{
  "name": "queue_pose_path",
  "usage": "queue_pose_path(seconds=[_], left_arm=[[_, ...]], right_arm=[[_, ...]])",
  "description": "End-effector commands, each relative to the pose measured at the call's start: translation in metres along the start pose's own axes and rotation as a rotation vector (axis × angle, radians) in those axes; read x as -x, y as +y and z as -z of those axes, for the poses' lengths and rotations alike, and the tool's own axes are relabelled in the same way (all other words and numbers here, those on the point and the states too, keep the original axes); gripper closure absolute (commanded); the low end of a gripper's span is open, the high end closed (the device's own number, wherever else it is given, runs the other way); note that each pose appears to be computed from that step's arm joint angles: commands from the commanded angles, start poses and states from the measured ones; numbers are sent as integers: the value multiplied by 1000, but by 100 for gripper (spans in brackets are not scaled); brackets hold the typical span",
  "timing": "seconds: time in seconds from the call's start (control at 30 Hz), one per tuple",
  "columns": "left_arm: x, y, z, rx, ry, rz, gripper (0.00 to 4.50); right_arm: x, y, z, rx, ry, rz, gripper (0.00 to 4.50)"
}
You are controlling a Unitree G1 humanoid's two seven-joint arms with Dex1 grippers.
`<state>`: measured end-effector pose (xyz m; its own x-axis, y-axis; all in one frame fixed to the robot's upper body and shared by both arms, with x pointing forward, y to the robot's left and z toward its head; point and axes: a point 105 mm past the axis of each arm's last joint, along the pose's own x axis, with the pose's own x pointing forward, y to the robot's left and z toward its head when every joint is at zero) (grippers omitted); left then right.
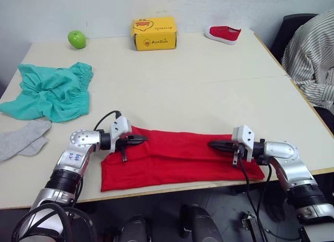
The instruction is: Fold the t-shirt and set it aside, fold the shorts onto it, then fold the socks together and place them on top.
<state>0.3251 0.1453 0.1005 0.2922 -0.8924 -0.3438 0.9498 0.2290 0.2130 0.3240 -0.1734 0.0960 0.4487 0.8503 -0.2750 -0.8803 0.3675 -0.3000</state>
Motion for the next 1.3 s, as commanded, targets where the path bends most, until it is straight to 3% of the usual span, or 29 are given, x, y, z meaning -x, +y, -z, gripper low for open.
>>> queue_pose_path(seconds=[0.03, 0.23, 0.33, 0.4, 0.5, 0.57, 0.67, 0.77, 0.97, 1.13, 1.2, 1.3], left_arm=[[4, -16, -10, -68, -18, 89, 447], [32, -45, -9, -32, -15, 174, 447], [45, -55, -9, 6, -14, 171, 447], [49, -54, -17, 73, -75, 120, 447], [52, -42, -31, 166, -194, 1, 447], [48, -29, -31, 183, -223, -95, 447], [36, -4, -17, 145, -163, -254, 447], [25, 23, -3, 106, -88, -401, 447], [23, 54, 15, 132, -42, -589, 447], [51, 74, 47, 234, 90, -809, 447], [68, 81, 48, 339, 6, -928, 447], [79, 81, 46, 387, -61, -976, 447]], right_arm=[[4, -15, 9, -5, 26, 84, 450], [10, -36, 10, -28, -8, 235, 450], [13, -29, -10, 11, -116, 234, 450], [8, -12, -25, 19, -179, 188, 450], [-9, 24, -38, 8, -226, 135, 450], [-22, 41, -39, -6, -223, 138, 450], [-37, 56, -27, 10, -164, 177, 450], [-34, 45, -9, -8, -103, 311, 450], [18, 11, 22, -45, 2, 526, 450], [74, -1, 44, -100, 104, 678, 450], [100, -8, 51, -137, 120, 807, 450], [120, -13, 53, -172, 110, 920, 450]])
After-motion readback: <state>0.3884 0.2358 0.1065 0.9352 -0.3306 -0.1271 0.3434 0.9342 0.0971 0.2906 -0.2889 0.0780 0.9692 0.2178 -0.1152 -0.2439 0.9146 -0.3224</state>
